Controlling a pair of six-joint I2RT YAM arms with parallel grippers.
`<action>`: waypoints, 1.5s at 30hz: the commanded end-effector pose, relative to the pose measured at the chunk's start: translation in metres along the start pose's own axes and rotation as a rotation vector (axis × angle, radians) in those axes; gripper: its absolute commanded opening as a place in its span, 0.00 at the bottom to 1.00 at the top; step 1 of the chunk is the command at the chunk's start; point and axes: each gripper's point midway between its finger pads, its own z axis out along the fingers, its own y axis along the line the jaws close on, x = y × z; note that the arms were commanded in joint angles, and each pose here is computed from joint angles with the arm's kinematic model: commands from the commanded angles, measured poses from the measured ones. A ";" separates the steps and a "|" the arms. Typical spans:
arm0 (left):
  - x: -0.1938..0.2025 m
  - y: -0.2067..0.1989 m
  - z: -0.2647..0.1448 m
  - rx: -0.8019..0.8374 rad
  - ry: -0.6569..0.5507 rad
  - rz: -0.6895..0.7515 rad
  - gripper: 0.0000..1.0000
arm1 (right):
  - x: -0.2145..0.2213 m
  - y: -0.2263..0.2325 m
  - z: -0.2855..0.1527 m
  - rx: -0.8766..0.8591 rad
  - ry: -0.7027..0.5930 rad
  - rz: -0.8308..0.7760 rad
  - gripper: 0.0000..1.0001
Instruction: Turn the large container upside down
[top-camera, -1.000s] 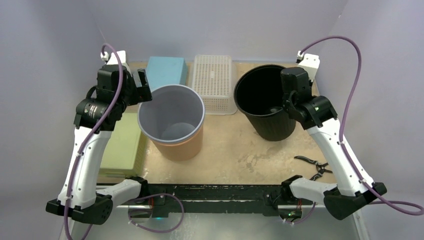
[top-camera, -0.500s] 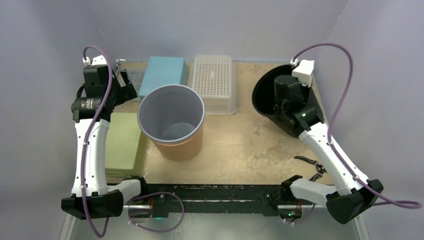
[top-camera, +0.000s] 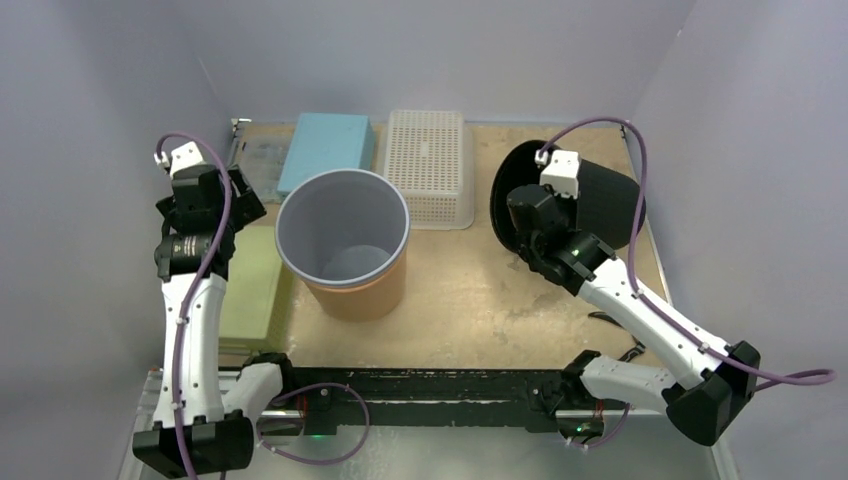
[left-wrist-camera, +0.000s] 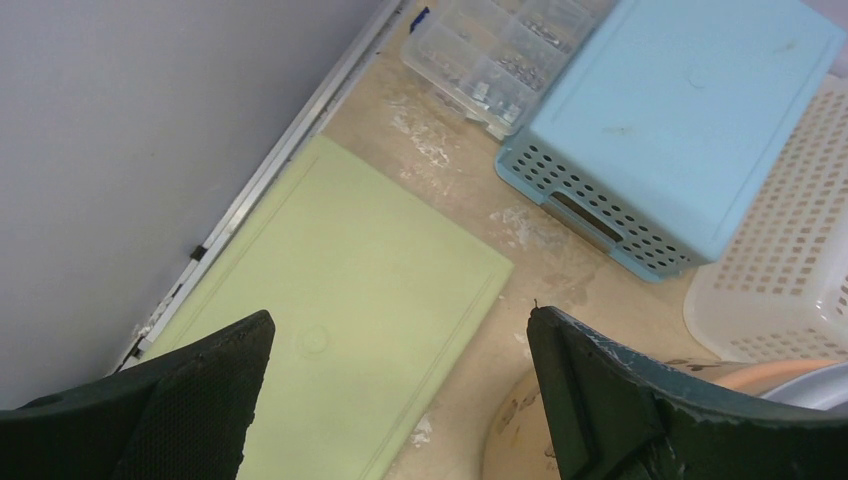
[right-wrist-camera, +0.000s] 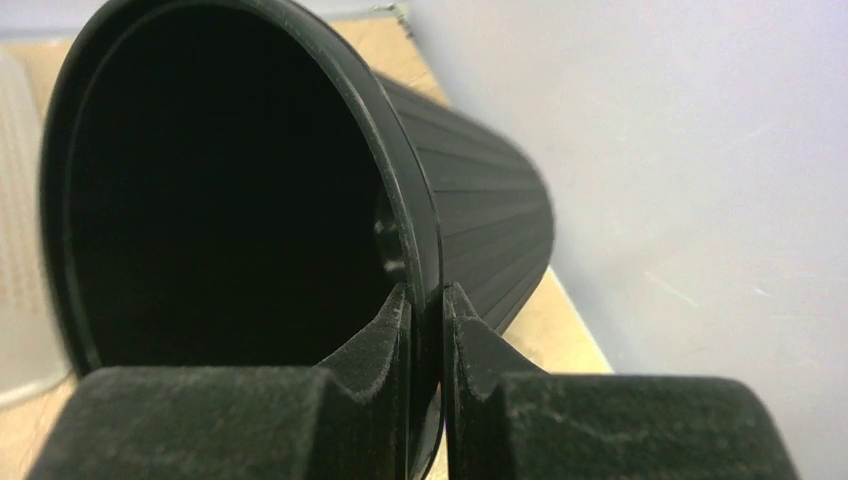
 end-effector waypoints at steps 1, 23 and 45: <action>-0.011 0.014 -0.006 -0.041 -0.127 -0.059 0.97 | 0.067 0.043 -0.009 -0.221 0.181 -0.078 0.00; 0.046 0.015 -0.006 0.049 -0.139 -0.133 0.99 | 0.087 0.084 -0.054 -0.612 0.313 -0.030 0.06; 0.055 0.012 0.001 0.055 -0.104 -0.122 0.98 | 0.003 0.101 -0.064 -0.757 0.123 -0.008 0.59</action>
